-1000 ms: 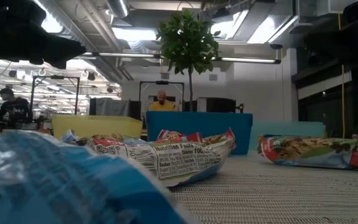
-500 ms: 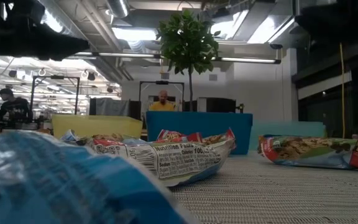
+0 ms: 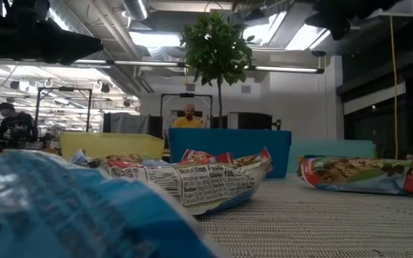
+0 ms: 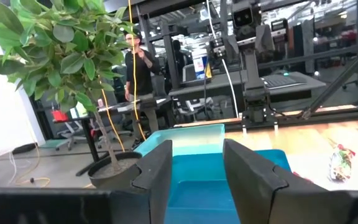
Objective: Pick and place Granola Bars by type
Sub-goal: Put the orange granola bar into the yellow bin
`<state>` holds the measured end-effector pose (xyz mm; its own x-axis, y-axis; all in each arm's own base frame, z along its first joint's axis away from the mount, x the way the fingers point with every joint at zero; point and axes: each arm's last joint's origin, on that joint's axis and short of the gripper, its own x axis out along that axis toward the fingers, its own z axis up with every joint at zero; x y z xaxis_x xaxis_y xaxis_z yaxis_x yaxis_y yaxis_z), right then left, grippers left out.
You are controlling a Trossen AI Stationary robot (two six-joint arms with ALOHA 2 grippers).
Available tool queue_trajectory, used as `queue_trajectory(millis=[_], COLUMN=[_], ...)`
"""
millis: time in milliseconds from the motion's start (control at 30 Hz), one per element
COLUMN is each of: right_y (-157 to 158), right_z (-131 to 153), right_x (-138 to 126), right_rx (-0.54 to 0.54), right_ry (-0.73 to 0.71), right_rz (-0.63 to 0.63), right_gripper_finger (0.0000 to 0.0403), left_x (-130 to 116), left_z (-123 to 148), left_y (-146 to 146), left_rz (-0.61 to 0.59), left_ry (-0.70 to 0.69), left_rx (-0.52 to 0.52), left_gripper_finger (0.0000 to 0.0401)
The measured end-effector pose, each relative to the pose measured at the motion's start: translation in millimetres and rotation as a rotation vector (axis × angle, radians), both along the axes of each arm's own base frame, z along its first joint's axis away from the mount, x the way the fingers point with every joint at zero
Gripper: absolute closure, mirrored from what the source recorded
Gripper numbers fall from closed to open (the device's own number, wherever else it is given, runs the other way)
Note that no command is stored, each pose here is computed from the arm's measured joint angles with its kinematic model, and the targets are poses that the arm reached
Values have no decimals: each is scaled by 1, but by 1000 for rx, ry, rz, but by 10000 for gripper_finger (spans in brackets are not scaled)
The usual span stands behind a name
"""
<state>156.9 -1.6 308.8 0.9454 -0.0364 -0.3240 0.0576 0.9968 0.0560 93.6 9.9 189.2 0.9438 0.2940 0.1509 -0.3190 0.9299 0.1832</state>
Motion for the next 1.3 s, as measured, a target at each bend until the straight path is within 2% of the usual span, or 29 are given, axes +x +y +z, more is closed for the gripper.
queue_trajectory(millis=[100, 267, 400, 733, 1033, 1167, 1300], right_y=[0, 4, 5, 5, 2, 1, -3], right_z=[11, 20, 16, -8, -47, -66, -82], right_x=[9, 23, 31, 57, 89, 91, 88], right_rx=[-23, -142, -92, -106, -43, -16, -47], right_ry=[86, 137, 162, 297, 497, 644, 791], right_rz=[14, 151, 173, 192, 36, -44, -171], right_gripper_finger=[203, 184, 181, 180, 180, 180, 180], left_x=[0, 0, 0, 0, 0, 0, 0], left_z=[0, 0, 0, 0, 1, 1, 1], left_y=[0, 0, 0, 0, 0, 0, 0], left_rz=[-1, -24, -22, -18, -18, -18, -18], left_ry=[-1, -14, -18, -18, -19, -19, -19], left_rx=[-2, -43, -54, -54, -54, -55, -55], left_gripper_finger=[262, 262, 262, 266, 269, 267, 265])
